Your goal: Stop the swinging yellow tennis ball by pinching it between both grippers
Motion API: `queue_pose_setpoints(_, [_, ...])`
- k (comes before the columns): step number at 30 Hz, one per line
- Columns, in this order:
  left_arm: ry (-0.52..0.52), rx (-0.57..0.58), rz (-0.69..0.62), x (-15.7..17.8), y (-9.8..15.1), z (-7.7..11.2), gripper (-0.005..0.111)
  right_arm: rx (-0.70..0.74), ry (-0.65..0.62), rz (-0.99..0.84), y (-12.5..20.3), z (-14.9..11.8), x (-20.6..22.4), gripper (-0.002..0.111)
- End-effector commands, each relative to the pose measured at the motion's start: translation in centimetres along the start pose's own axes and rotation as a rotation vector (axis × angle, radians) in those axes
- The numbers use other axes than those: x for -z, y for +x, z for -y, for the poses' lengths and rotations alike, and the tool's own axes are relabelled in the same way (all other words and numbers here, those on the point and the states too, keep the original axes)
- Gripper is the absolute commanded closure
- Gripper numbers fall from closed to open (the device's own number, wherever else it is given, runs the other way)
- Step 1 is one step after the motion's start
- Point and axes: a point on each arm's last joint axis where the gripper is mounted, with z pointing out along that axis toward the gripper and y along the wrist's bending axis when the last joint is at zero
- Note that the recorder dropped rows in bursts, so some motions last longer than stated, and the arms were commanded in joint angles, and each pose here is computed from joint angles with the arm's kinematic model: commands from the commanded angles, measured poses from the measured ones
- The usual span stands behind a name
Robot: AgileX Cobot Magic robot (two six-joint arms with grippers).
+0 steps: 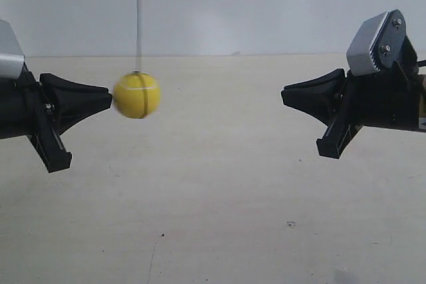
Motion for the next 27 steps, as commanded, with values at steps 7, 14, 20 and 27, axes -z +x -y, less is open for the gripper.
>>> queue_pose_setpoints(7, [0.025,-0.026,0.031,-0.1,-0.5,-0.1,0.102,0.034,-0.039,0.075,-0.8,-0.3,0.0,0.108])
queue_pose_setpoints(14, [0.037,-0.041,0.052,0.0,-0.7,0.0,0.102,0.043,-0.004,0.073,-0.8,0.0,0.0,0.108])
queue_pose_setpoints(20, [0.076,-0.057,0.066,0.0,-0.8,0.4,0.102,0.039,-0.014,0.096,-1.0,-0.1,0.0,0.108])
queue_pose_setpoints(27, [0.166,-0.053,0.088,-0.3,-0.4,1.0,0.102,0.033,-0.050,0.105,-1.0,-0.4,0.0,0.108])
